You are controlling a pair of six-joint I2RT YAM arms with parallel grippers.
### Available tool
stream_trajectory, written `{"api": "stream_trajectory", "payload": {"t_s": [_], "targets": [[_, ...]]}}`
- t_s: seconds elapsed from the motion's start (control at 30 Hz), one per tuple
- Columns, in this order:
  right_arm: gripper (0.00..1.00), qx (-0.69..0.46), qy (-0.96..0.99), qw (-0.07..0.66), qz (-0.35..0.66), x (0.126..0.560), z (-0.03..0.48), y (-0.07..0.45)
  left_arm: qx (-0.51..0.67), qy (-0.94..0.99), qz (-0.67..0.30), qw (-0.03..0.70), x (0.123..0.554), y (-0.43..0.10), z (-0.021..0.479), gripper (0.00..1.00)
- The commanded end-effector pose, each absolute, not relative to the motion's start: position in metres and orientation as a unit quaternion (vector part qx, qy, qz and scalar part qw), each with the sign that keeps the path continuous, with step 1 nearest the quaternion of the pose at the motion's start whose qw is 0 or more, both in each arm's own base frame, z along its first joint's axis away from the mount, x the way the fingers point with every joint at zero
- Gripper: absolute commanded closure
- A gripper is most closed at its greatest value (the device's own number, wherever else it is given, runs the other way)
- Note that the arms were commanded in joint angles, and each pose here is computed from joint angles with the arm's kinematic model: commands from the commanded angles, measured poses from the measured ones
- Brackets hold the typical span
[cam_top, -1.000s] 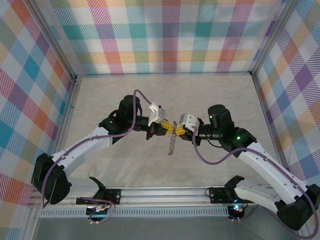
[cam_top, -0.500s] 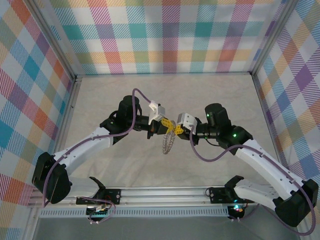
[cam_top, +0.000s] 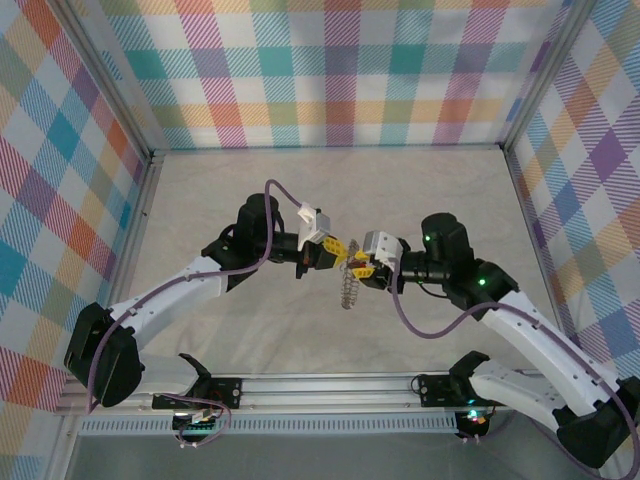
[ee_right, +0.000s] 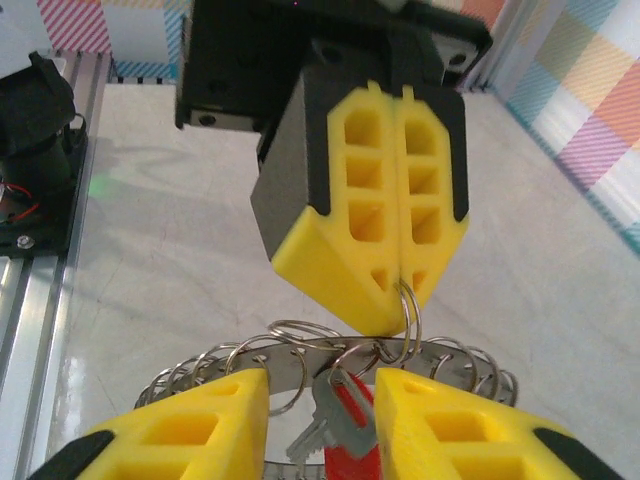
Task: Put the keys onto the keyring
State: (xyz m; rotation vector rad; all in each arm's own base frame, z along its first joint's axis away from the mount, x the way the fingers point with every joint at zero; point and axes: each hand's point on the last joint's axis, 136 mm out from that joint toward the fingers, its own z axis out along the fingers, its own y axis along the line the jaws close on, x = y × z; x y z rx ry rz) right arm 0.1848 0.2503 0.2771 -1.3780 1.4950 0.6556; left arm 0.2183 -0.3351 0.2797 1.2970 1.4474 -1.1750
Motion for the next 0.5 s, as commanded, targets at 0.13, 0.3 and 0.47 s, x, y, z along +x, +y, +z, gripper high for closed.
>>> {"api": "stream_trajectory", "payload": {"t_s": [0.13,0.3,0.47], "targets": [[0.63,-0.553,0.596,0.517,0.269,0.184,0.291,0.244,0.532,0.533,-0.477,0.453,0.210,-0.337,0.303,1.00],[0.77,-0.524,0.615,0.524,0.268,0.203,0.296,0.242,0.541,0.518,-0.482,0.454,0.202,-0.335,0.305,1.00],[0.83,-0.536,0.610,0.496,0.307,0.201,0.296,0.255,0.548,0.503,-0.491,0.454,0.197,-0.334,0.310,1.00]]}}
